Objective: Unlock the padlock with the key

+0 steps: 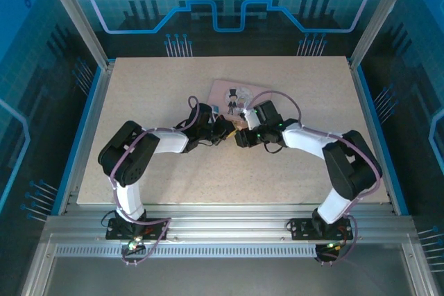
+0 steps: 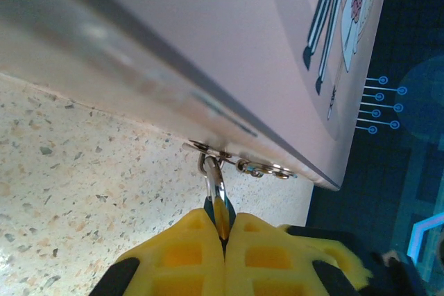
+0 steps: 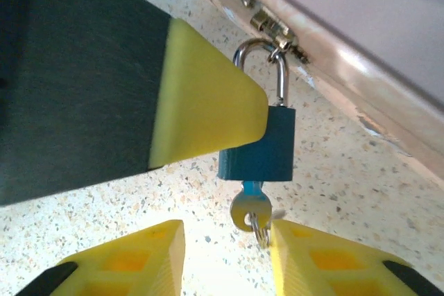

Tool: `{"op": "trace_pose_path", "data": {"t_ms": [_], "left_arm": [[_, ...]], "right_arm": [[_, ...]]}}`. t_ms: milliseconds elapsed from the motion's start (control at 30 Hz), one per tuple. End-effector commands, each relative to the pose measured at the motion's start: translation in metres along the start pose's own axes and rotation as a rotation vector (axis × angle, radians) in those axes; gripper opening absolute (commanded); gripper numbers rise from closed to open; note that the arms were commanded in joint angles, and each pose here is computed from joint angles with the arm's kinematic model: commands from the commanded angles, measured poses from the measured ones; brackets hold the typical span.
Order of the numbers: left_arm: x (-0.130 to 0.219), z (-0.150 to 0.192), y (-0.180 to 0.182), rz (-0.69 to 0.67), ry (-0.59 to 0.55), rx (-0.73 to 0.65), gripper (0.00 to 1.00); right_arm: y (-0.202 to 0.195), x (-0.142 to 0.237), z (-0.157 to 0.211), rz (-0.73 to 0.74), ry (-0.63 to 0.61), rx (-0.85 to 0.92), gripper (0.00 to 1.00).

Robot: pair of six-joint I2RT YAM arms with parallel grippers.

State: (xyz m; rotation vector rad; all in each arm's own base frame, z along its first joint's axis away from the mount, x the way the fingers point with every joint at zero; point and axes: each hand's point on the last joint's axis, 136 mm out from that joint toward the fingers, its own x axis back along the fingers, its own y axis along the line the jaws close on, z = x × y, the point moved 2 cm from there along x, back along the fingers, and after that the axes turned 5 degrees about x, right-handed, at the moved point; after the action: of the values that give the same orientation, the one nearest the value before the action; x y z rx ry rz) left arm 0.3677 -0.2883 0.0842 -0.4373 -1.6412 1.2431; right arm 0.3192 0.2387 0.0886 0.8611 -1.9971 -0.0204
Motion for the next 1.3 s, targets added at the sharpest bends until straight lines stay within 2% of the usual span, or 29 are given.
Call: {"op": "trace_pose_path", "data": {"t_ms": [0, 433, 1067, 1167, 1233, 1267], "left_arm": [[-0.005, 0.003, 0.006, -0.013, 0.041, 0.037, 0.0], [-0.003, 0.003, -0.002, 0.013, 0.052, 0.037, 0.0], [-0.002, 0.006, -0.004, 0.031, 0.063, 0.04, 0.0], [-0.001, 0.006, -0.006, 0.036, 0.062, 0.036, 0.0], [-0.001, 0.006, -0.006, 0.036, 0.061, 0.038, 0.0], [0.0, 0.006, -0.007, 0.04, 0.062, 0.036, 0.0]], "right_arm": [[0.001, 0.014, -0.005, 0.001, -0.028, -0.009, 0.41], [0.001, -0.003, -0.006, 0.081, 0.008, 0.049, 0.42], [-0.001, -0.015, -0.017, 0.144, 0.029, 0.05, 0.31], [-0.003, -0.017, -0.016, 0.149, 0.035, 0.046, 0.26], [-0.002, -0.017, -0.015, 0.141, 0.034, 0.048, 0.04], [-0.001, -0.018, -0.015, 0.131, 0.039, 0.049, 0.0]]}}
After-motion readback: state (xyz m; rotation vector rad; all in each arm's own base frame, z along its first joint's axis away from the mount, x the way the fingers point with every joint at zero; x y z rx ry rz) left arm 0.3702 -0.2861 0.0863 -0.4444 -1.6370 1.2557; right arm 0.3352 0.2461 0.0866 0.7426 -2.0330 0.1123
